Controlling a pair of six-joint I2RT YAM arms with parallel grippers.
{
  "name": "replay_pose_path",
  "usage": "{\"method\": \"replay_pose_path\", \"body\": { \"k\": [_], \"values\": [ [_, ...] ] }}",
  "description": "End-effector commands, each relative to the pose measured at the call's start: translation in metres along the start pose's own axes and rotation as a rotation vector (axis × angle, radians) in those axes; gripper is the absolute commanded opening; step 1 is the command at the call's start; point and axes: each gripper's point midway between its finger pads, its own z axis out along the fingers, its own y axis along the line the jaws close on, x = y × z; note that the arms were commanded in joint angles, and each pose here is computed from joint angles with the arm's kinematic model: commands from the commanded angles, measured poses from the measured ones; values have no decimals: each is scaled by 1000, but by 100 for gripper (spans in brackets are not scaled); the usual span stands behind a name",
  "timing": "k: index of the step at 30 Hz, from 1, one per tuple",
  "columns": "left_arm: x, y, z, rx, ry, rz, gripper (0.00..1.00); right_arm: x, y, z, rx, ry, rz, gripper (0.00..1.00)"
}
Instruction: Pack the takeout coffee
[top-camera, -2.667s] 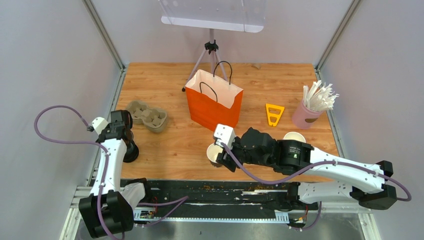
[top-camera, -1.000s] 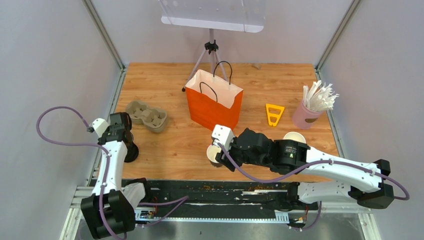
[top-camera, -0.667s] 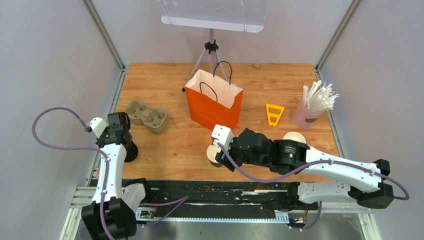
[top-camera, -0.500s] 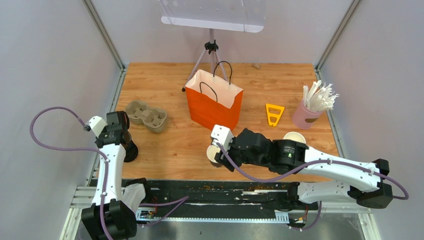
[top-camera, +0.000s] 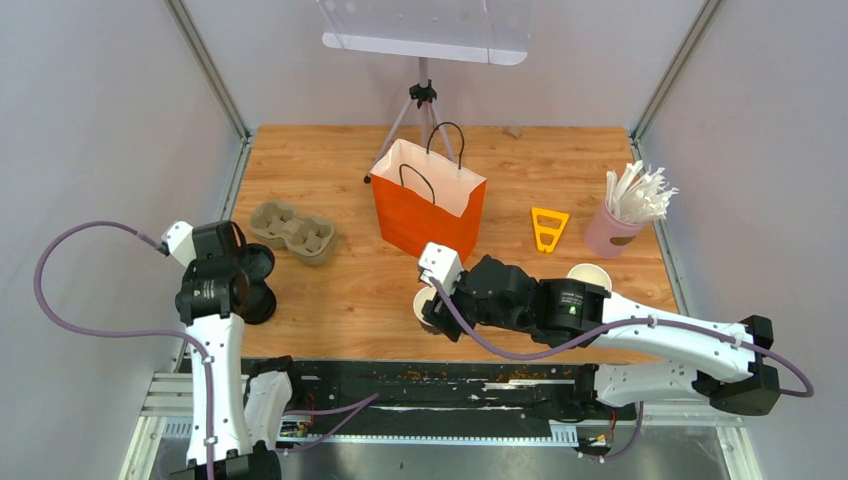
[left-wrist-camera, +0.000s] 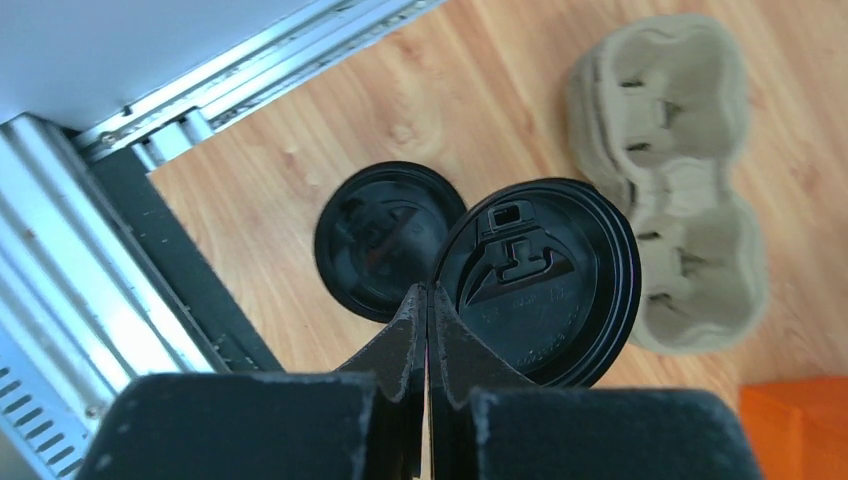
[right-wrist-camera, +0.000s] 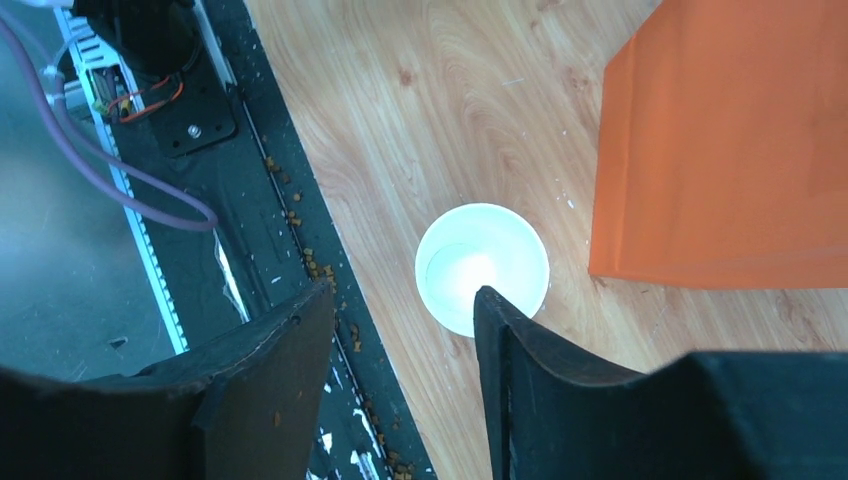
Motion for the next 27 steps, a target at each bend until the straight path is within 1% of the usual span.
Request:
{"method": "replay_pose_path", "body": {
  "k": [1,4,7,8,12,13,19,22,23,24,26,27],
  "values": [
    [0,-30,-25,196,80,32,0,-35,-8,-1,58,-152,71,56],
    [11,-58,-39,359,160,48,0,-50,-12,-6,78,-249,105,61],
    [24,-93,-57,577,253,41,0,-63,-14,-12,82,-332,135,71],
    [32,-107,-67,670,307,29,0,-65,-16,-14,88,-352,143,73],
    [53,-144,-91,925,469,-51,0,-67,-19,-21,100,-399,148,76],
    [60,-157,-102,1029,520,-87,0,-67,-20,-24,96,-417,133,78],
    [74,-172,-126,1215,635,-143,0,-70,-19,-25,90,-493,59,82],
    [81,-181,-152,1342,719,-153,0,-74,-22,-27,107,-549,33,85],
    [81,-183,-162,1386,744,-151,0,-79,-23,-28,114,-586,24,86],
    [80,-185,-173,1437,754,-142,0,-80,-24,-28,122,-603,7,86],
    [84,-186,-193,1512,802,-121,0,-83,-23,-29,122,-639,-63,89],
    [82,-186,-201,1542,807,-116,0,-85,-22,-29,120,-657,-97,89]
  ]
}}
